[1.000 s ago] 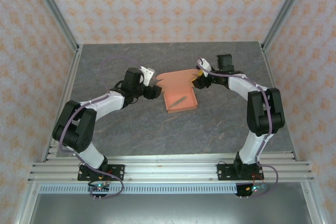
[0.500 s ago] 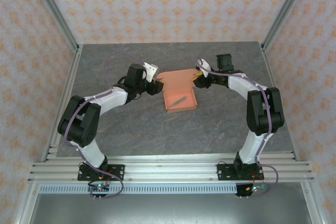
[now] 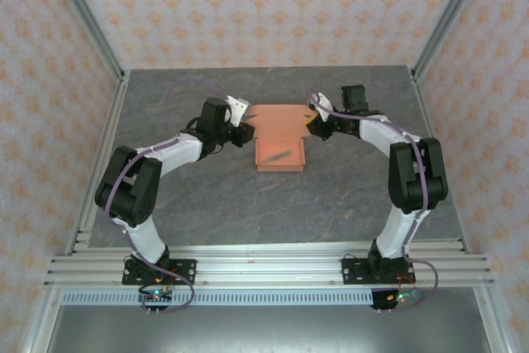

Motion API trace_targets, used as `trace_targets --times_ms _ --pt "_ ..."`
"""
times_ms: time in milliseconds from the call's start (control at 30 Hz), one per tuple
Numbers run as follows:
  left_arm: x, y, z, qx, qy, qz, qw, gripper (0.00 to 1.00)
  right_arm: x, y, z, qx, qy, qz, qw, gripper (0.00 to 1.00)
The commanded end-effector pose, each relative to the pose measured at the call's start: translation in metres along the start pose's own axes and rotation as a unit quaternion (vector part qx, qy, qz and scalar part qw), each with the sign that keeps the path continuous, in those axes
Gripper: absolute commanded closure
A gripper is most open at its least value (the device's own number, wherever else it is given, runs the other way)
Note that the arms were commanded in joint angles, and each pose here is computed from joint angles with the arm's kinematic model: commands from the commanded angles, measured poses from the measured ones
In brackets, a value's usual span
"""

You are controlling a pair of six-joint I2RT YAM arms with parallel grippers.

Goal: Fold the paper box

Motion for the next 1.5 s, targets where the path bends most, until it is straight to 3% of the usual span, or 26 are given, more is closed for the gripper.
trace_targets --times_ms 0,500,867,1267,1467 --pt "-0.004 0.001 -0.01 -0.012 0.0 0.022 1.0 0.71 0.008 -0.004 -0.015 -0.025 -0.004 0.023 0.999 0.87" --pt "-0.01 0.008 -0.018 -0.046 -0.043 0.026 0.998 0.74 0.035 0.004 -0.025 -0.061 0.067 0.175 0.98 0.91" --pt "-0.007 0.015 -0.023 -0.057 -0.043 0.025 0.997 0.67 0.039 0.014 -0.019 -0.059 0.115 0.208 0.969 0.94" --pt "-0.01 0.017 -0.027 -0.071 -0.055 0.043 0.995 0.65 0.049 0.023 -0.02 -0.08 0.169 0.328 0.926 0.95" --pt "-0.011 0.017 -0.027 -0.069 -0.056 0.048 0.995 0.65 0.045 0.028 -0.016 -0.082 0.184 0.352 0.914 0.95"
Point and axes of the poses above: each hand's point on the last joint's axis, 136 mm out from that joint toward the fingers, its own y axis out along the fingers, its own x axis along the line the jaws close on, z = x × y, the point moved 7 cm from there along -y, back along the fingers, and after that the axes turned 13 degrees about y, right-handed, at the moved point
